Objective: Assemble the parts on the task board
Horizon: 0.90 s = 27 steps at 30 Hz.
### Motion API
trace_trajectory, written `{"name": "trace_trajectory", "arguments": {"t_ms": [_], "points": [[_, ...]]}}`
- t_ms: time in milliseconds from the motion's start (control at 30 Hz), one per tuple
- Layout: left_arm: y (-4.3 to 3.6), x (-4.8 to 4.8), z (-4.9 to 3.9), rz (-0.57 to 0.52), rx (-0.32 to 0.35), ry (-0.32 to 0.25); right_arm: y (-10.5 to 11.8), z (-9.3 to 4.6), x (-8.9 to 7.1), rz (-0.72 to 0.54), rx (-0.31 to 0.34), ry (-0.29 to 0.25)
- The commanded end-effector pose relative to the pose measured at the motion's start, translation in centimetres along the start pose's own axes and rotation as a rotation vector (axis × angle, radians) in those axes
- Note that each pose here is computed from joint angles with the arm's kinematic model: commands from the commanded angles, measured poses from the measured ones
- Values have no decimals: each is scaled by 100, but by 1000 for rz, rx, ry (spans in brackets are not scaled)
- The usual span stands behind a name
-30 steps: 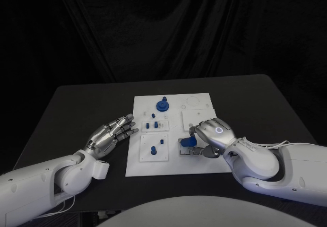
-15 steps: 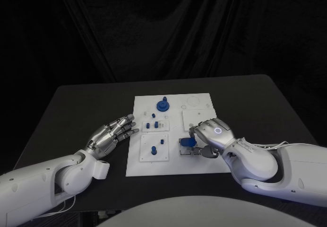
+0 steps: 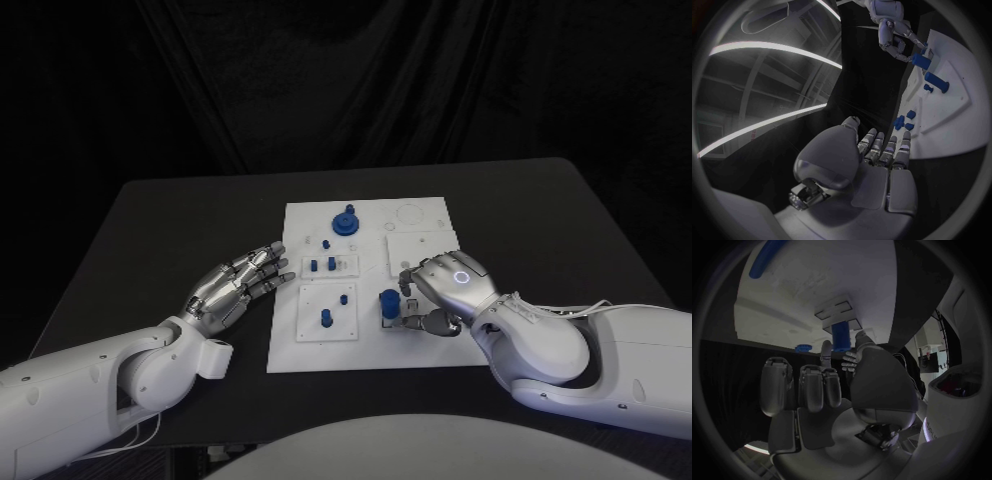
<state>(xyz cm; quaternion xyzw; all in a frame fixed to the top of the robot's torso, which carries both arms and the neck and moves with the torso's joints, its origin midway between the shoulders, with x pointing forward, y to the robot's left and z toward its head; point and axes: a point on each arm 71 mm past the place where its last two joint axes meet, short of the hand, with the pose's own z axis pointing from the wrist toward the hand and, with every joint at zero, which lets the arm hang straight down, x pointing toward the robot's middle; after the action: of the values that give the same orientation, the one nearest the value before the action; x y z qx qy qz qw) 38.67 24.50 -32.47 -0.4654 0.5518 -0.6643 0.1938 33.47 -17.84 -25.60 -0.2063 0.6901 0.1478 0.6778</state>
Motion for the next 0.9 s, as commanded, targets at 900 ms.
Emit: {"name": "trace_trajectory", "arguments": {"t_ms": [900], "points": [[15,12,-7,-13,7,12,-95,-79,-50,148,24,-65]]}}
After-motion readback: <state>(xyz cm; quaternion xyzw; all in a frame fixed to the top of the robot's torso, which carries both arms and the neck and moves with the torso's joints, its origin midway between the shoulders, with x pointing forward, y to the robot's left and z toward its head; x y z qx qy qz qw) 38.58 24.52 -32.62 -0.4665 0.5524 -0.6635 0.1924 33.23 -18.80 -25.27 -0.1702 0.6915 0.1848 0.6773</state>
